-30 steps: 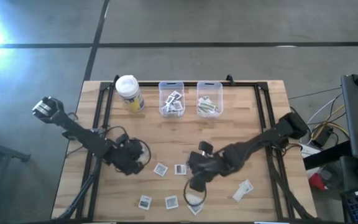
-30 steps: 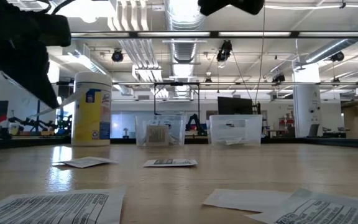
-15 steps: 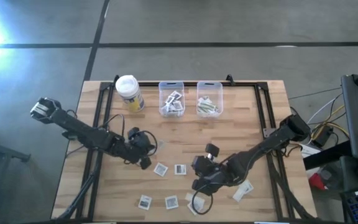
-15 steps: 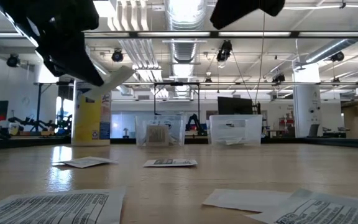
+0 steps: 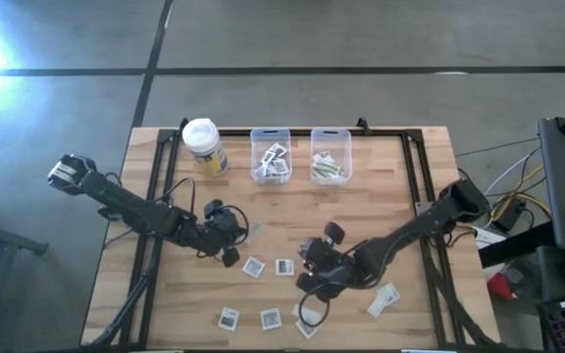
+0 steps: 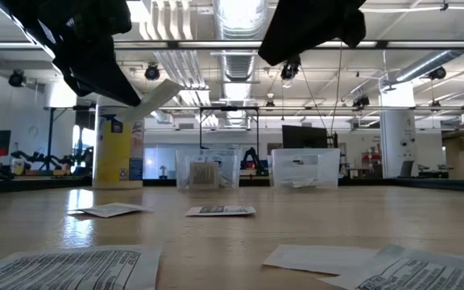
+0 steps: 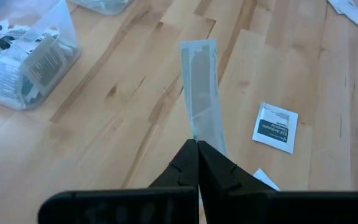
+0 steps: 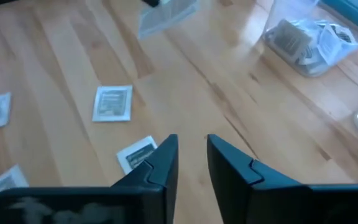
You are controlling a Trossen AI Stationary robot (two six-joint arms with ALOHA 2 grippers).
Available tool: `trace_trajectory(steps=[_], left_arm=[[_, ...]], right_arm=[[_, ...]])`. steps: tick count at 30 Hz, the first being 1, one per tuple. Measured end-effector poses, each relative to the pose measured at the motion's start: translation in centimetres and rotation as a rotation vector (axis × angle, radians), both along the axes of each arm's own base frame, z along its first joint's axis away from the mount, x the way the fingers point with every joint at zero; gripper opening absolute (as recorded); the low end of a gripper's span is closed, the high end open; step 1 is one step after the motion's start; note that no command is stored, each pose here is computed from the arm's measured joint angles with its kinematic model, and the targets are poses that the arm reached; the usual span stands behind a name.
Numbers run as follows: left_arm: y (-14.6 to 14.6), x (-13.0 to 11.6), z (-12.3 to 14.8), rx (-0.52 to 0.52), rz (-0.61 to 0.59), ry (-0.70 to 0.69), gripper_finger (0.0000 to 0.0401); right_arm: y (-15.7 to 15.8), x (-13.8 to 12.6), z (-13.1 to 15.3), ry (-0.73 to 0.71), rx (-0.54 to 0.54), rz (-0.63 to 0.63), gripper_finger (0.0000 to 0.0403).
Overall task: Pick & Place First Aid Supplies
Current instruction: Put the bandage into the right transparent bin
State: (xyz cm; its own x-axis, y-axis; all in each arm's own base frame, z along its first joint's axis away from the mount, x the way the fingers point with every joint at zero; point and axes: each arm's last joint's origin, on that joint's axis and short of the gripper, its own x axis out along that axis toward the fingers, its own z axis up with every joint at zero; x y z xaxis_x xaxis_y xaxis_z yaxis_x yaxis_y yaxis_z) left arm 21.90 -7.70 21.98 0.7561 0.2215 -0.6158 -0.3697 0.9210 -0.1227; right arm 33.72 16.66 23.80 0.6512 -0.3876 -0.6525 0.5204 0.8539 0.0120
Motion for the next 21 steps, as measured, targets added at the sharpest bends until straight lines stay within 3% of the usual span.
trace_trajectory(steps=[9, 21], left_arm=[[0.0, 0.0, 0.0, 0.0, 0.0, 0.0, 0.0], [0.0, 0.0, 0.0, 0.004, -0.004, 0.001, 0.0]], right_arm=[[-2.2, 1.6, -1.0, -0.092, 0.026, -0.06, 0.0137], [-3.6, 1.8, -5.0, -0.536, 0.102, -0.024, 0.015]])
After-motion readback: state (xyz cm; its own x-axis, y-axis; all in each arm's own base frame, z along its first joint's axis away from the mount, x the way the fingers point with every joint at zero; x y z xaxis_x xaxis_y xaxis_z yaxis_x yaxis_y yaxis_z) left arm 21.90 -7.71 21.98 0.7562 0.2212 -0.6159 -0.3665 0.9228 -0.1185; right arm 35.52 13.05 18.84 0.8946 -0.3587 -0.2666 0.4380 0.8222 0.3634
